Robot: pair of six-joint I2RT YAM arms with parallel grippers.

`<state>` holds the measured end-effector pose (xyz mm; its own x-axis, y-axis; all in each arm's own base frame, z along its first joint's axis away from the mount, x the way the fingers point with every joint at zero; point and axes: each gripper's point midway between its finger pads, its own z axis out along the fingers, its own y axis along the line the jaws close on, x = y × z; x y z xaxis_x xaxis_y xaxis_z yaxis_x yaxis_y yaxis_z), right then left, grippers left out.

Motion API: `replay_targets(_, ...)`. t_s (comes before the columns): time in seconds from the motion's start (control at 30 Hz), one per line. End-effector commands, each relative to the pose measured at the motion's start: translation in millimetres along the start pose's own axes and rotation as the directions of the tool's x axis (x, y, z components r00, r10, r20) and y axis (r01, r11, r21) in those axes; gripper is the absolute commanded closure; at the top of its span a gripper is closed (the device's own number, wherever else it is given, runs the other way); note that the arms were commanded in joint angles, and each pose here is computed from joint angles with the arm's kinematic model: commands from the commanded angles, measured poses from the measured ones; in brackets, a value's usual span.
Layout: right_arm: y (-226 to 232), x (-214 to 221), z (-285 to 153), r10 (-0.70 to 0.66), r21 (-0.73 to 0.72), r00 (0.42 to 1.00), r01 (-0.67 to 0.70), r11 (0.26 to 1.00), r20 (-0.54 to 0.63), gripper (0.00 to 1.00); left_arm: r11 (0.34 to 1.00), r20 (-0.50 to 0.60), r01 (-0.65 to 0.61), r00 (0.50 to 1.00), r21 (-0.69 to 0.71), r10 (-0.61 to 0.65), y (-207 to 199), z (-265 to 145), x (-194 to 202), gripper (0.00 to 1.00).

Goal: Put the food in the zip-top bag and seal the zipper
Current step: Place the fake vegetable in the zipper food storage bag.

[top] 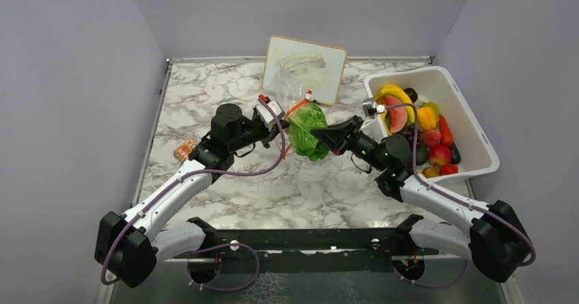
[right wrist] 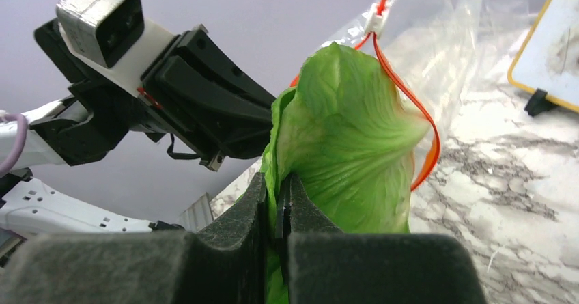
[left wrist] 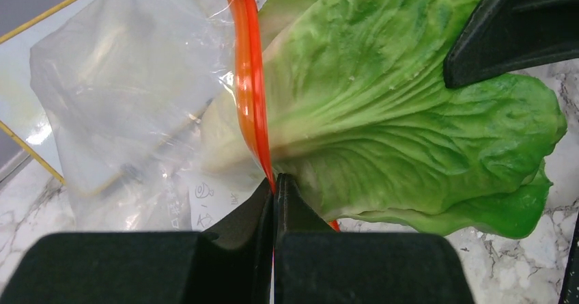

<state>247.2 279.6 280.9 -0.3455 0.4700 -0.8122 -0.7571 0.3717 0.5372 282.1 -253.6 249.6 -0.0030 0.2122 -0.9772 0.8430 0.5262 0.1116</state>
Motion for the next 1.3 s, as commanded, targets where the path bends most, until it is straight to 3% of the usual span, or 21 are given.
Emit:
replay_targets(0.0, 29, -32, 3, -0.128, -0.126, 0.982, 0.146, 0.981, 0.137, 0.99, 0.991, 0.045, -0.041, 0.998, 0.125, 0.036, -25, -5, -11, 1.00)
replay_targets(0.17, 32, 22, -12, -0.213, -0.270, 0.977, 0.197, 0.943, -0.031, 0.99, 0.985, 0.108, -0.075, 0.992, 0.154, 0.059, -31, -12, -33, 1.00)
replay_targets(0.33, 12, 51, -14, -0.332, -0.268, 0.930, 0.282, 0.921, -0.161, 0.99, 0.968, 0.172, -0.073, 0.984, 0.240, 0.032, -48, -18, -52, 1.00)
replay_targets(0.53, 8, 25, -8, -0.450, -0.212, 0.891, 0.428, 0.878, -0.062, 0.99, 0.943, 0.163, -0.092, 0.986, 0.321, 0.040, -64, -26, -47, 1.00)
replay_targets(0.7, 29, 41, -24, -0.647, -0.413, 0.762, 0.587, 0.696, -0.007, 0.99, 0.940, 0.128, -0.119, 0.988, 0.319, 0.082, -63, -28, -41, 1.00)
replay_targets(0.9, 36, 65, -33, -0.684, -0.553, 0.728, 0.553, 0.624, -0.043, 0.99, 0.934, 0.052, -0.173, 0.985, 0.313, 0.166, -56, -30, -32, 1.00)
replay_targets(1.0, 41, 53, -27, -0.665, -0.523, 0.747, 0.569, 0.635, 0.004, 0.99, 0.927, 0.061, -0.184, 0.983, 0.327, 0.174, -59, -32, -32, 1.00)
replay_targets(1.13, 31, 20, -10, -0.597, -0.334, 0.799, 0.583, 0.741, 0.072, 0.99, 0.900, 0.091, -0.177, 0.984, 0.399, 0.153, -73, -33, -28, 1.00)
replay_targets(1.27, 31, 2, 3, -0.526, -0.281, 0.845, 0.529, 0.800, 0.092, 0.99, 0.891, 0.089, -0.157, 0.987, 0.426, 0.131, -79, -30, -23, 1.00)
